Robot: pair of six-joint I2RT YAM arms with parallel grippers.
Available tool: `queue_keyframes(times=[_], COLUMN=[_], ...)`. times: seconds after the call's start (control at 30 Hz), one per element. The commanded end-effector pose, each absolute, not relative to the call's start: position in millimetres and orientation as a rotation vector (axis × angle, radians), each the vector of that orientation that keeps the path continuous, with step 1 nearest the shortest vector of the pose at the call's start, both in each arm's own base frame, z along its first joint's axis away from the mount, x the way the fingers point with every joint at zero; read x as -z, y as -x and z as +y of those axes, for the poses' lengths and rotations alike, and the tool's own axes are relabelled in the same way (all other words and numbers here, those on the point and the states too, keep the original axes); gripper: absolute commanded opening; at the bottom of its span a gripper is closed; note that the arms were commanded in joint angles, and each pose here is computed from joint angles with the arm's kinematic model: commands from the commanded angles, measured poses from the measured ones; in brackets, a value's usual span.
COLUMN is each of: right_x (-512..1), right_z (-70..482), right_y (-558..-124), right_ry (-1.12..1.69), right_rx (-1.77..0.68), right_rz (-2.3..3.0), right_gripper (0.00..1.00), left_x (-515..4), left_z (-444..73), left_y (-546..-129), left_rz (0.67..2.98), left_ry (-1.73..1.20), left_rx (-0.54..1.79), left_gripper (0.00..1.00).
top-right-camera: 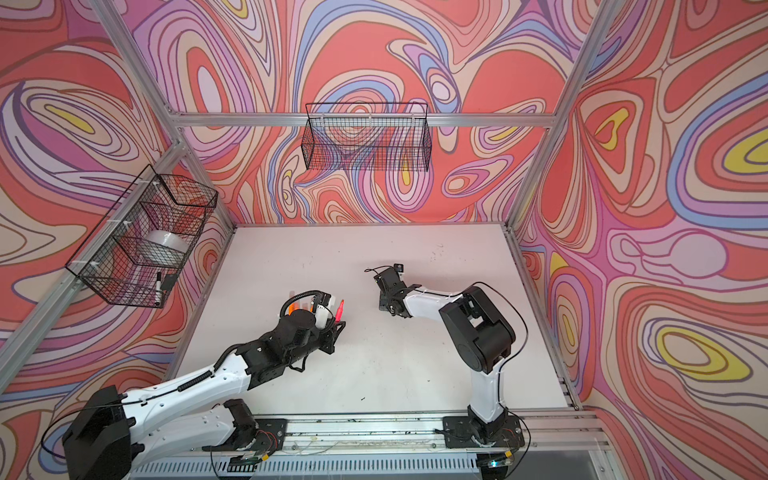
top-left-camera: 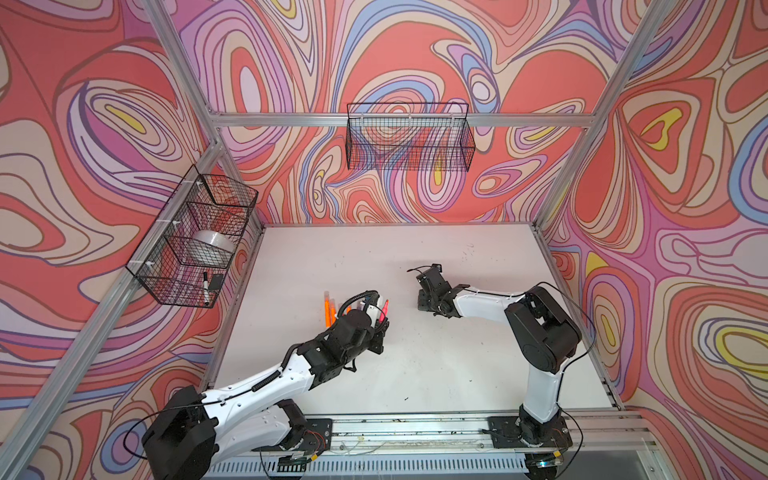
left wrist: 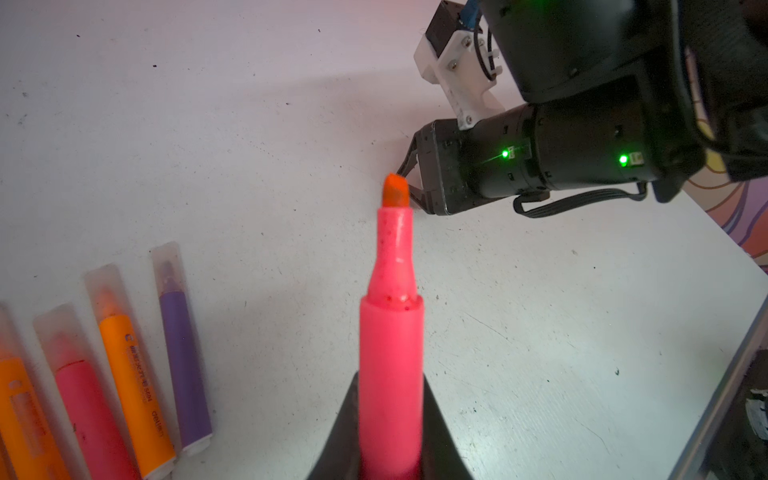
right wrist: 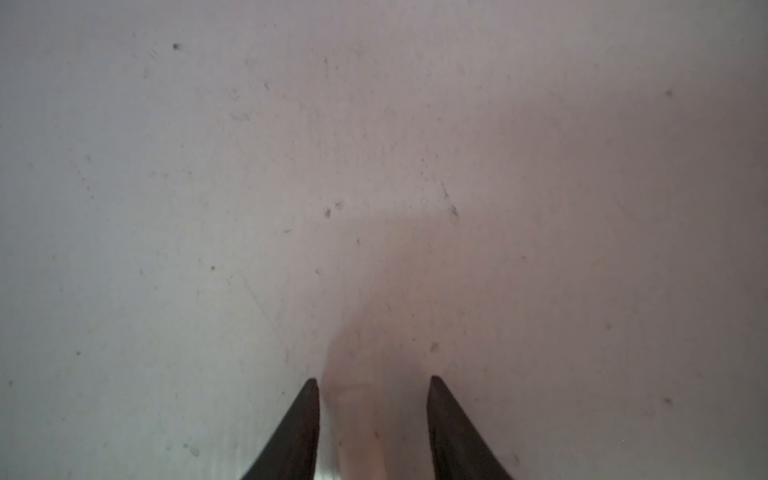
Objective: Insert the pens into the pen caps
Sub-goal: 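Lower the right gripper over the translucent pink cap and grasp it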
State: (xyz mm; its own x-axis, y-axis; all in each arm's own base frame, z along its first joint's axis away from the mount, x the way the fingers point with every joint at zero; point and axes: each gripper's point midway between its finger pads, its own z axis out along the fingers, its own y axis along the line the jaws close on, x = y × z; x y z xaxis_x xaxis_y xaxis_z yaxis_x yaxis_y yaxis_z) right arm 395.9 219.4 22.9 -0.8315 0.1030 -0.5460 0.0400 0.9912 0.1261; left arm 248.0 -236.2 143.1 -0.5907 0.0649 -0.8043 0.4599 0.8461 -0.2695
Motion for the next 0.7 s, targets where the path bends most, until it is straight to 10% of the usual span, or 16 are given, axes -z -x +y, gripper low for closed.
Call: queue_keyframes(times=[0.0,0.67], right_x=[-5.8,-11.9], right_z=[210.9,220.8], right_y=[-388.0,-377.4], right_ry=[-0.071,-0.045], right_rx=[-0.069,-0.081], right_rz=[2.615,2.614], right_gripper=[0.38,0.26], left_x=[-155.7,-151.5], left_z=[-241.8,-243.6], left_y=[-251.9,-253.6], left_rz=[2.129,2.147], left_ry=[-0.371,-0.369], left_rx=[0.599,0.593], left_gripper=[0.0,0.0])
